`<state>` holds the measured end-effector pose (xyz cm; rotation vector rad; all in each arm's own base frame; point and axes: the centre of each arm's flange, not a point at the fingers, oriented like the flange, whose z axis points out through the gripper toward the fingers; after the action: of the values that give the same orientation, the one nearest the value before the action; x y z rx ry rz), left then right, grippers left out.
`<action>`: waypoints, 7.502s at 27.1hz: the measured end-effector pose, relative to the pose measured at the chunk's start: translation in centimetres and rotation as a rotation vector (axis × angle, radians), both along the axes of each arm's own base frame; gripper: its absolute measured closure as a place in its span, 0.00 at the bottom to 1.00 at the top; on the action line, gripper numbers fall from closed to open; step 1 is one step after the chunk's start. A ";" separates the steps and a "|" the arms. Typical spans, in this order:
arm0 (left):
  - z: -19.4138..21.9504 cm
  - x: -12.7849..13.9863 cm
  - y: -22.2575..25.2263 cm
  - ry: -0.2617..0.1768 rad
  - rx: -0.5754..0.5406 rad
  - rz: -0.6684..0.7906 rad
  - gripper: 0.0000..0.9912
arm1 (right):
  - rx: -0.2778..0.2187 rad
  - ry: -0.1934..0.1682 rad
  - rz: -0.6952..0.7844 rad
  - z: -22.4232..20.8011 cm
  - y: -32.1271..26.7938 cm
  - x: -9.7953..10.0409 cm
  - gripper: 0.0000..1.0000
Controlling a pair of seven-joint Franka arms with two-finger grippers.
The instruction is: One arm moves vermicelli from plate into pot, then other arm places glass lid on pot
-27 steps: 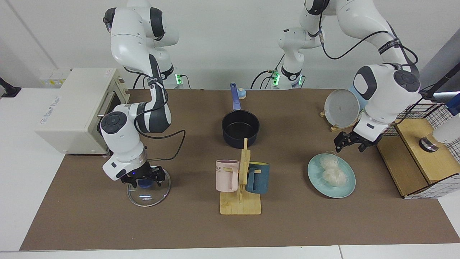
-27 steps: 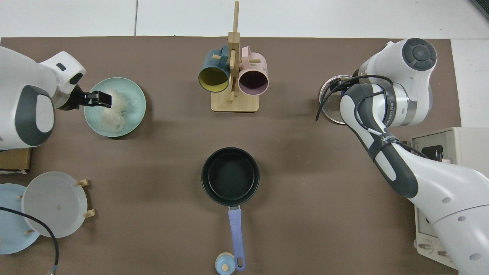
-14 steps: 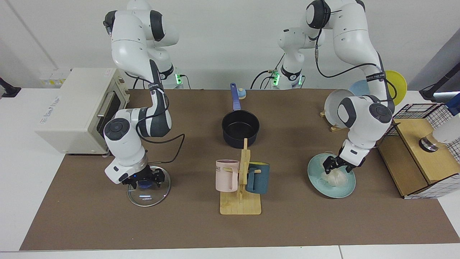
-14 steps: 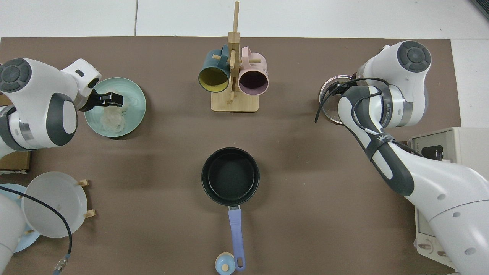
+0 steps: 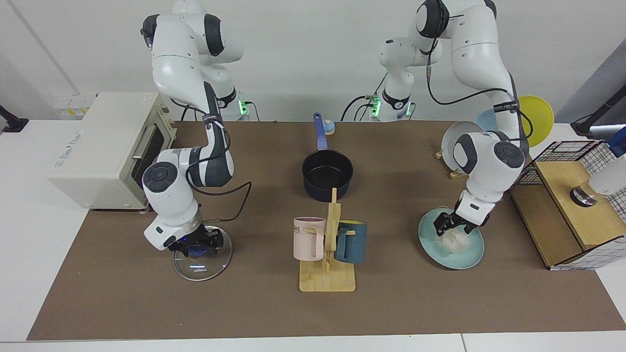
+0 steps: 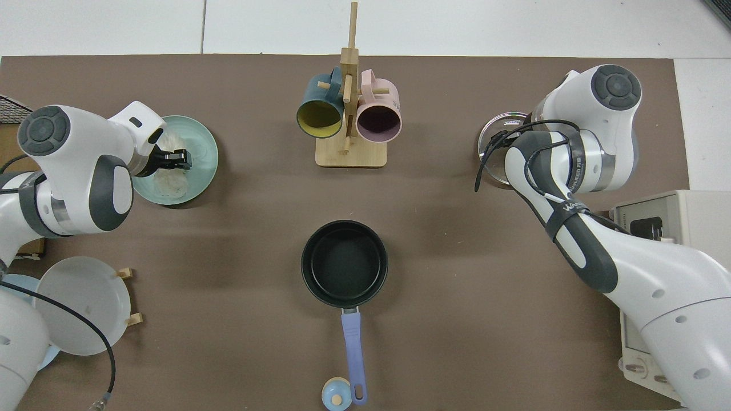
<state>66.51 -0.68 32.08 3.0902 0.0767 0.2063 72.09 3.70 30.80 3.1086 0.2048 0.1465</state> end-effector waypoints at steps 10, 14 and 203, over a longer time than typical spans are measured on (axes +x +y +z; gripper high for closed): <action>4.7 -0.9 -0.2 0.001 0.001 0.004 0.56 | 0.001 0.012 0.012 1.4 0.9 -0.1 0.57; 9.0 -2.2 -0.5 0.016 0.001 0.020 0.56 | 0.004 -0.001 0.013 3.5 1.0 0.0 0.57; 28.4 -11.7 -1.2 0.150 0.032 -0.139 0.00 | -0.035 -0.025 -0.398 7.4 39.6 -23.7 0.57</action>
<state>54.79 -1.91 60.46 3.1216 -0.1380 -0.0300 48.35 43.33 38.23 3.0325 -0.4042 0.1688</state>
